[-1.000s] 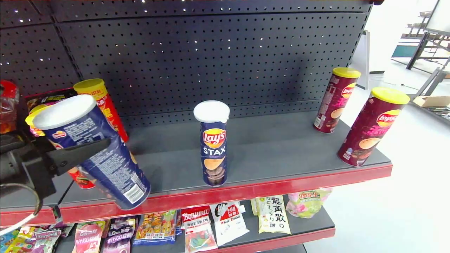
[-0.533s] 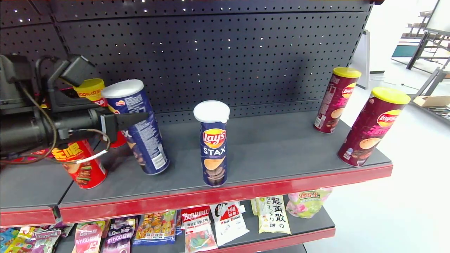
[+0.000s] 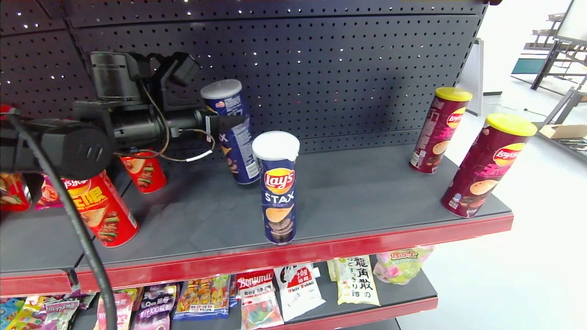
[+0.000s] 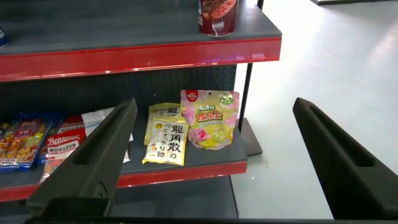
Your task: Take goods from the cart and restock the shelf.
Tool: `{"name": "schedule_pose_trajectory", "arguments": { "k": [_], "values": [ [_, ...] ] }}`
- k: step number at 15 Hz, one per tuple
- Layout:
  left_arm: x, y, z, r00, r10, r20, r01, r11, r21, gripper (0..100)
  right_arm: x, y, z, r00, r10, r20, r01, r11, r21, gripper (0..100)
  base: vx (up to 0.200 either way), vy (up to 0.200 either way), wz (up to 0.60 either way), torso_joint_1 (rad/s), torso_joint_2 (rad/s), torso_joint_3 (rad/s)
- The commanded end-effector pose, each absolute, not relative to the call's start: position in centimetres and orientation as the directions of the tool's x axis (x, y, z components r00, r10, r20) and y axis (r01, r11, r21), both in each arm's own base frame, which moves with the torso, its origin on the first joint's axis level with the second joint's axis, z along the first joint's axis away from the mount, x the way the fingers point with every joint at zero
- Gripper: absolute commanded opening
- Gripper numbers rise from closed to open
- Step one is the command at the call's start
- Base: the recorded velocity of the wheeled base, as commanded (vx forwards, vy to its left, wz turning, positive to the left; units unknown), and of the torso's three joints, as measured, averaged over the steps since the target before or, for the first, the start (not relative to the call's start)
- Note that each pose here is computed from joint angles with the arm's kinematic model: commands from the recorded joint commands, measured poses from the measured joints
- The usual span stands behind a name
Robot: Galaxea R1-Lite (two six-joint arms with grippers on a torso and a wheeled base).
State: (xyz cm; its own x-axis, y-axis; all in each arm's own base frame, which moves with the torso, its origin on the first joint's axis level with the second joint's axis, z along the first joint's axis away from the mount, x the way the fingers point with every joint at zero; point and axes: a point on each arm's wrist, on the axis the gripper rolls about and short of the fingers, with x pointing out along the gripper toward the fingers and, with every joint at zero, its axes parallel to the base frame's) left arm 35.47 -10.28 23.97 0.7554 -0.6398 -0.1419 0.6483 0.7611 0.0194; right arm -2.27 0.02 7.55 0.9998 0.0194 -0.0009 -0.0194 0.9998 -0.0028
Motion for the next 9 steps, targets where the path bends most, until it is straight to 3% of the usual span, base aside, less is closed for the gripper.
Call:
{"name": "schedule_pose_trajectory", "arguments": {
  "k": [1,9],
  "values": [
    [37.8,-12.1,22.5,0.734,-0.661,-0.159,0.671,0.742,0.011,0,-2.3,0.0,7.6,1.000,0.020,-0.002,-0.020,1.000,-0.003,100,0.000,0.000,0.00,0.000,0.00,0.000],
    [39.6,-14.9,21.6,0.702,-0.700,-0.131,0.709,0.704,0.043,0,-2.3,0.0,7.6,1.000,0.020,-0.003,-0.020,1.000,-0.003,100,0.000,0.000,0.00,0.000,0.00,0.000]
  ]
}}
